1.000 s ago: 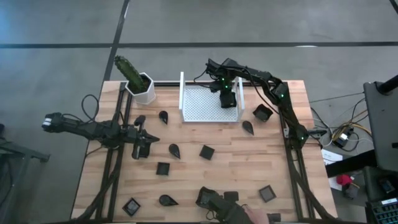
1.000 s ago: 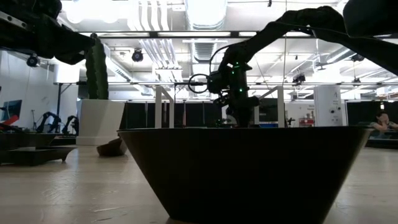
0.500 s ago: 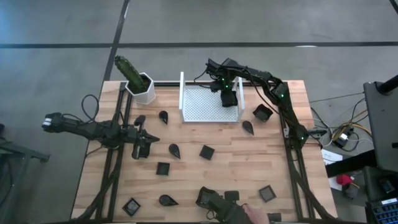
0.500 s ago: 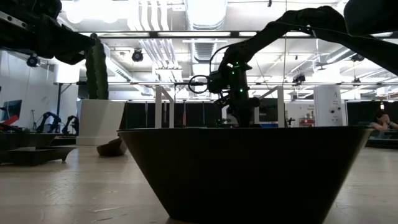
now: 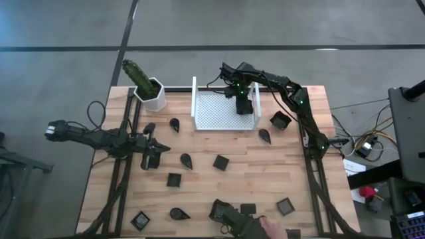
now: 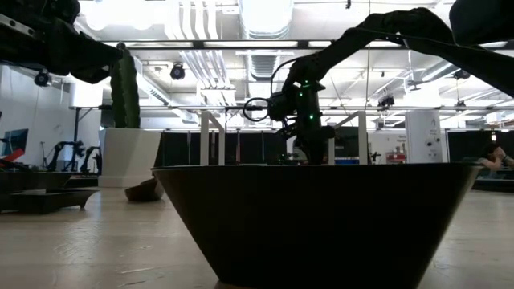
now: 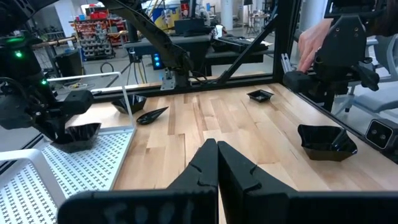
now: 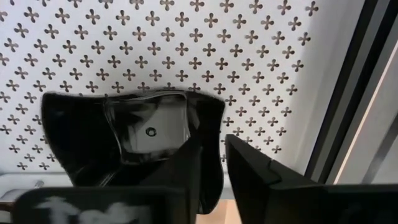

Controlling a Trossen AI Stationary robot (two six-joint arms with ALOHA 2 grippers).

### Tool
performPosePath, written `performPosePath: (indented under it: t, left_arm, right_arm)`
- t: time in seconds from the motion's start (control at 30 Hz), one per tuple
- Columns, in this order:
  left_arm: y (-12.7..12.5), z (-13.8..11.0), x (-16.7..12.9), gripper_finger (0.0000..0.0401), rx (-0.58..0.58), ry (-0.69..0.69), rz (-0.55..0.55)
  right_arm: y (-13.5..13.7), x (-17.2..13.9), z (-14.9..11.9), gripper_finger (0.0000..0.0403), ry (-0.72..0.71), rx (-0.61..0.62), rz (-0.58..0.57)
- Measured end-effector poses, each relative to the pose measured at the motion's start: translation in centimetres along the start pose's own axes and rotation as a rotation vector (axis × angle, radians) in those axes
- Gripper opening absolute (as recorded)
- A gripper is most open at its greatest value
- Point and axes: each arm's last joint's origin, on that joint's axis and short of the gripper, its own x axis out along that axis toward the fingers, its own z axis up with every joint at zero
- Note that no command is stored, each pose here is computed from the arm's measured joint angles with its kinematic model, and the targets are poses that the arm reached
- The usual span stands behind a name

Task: Pick & Place Mini shaped plates
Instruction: Put the black distorted square plate on the shelf, then put the black square plate on the shelf

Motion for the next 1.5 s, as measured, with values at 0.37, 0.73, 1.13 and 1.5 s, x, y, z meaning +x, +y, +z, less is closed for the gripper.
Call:
performPosePath:
  t: [0.37,0.73,1.13,1.5]
  left_arm:
    - [0.0,0.0,0.0,0.0,0.0,0.0,0.0]
    - [0.0,0.0,0.0,0.0,0.006,-0.004,0.0]
    - [0.1,1.1,-0.1,0.0,0.043,-0.073,0.02]
    - [0.4,4.2,1.4,0.0,0.108,0.113,0.075]
  right_arm:
    - [-0.1,-1.8,-0.1,0.0112,-0.011,-0.001,-0.008]
    - [1.8,-11.2,-1.0,0.0012,-0.177,0.078,-0.115]
    - [11.2,-20.5,-4.6,0.0008,-0.444,0.079,-0.191]
    - [19.7,-20.1,-8.8,0.0008,-0.698,0.038,-0.175]
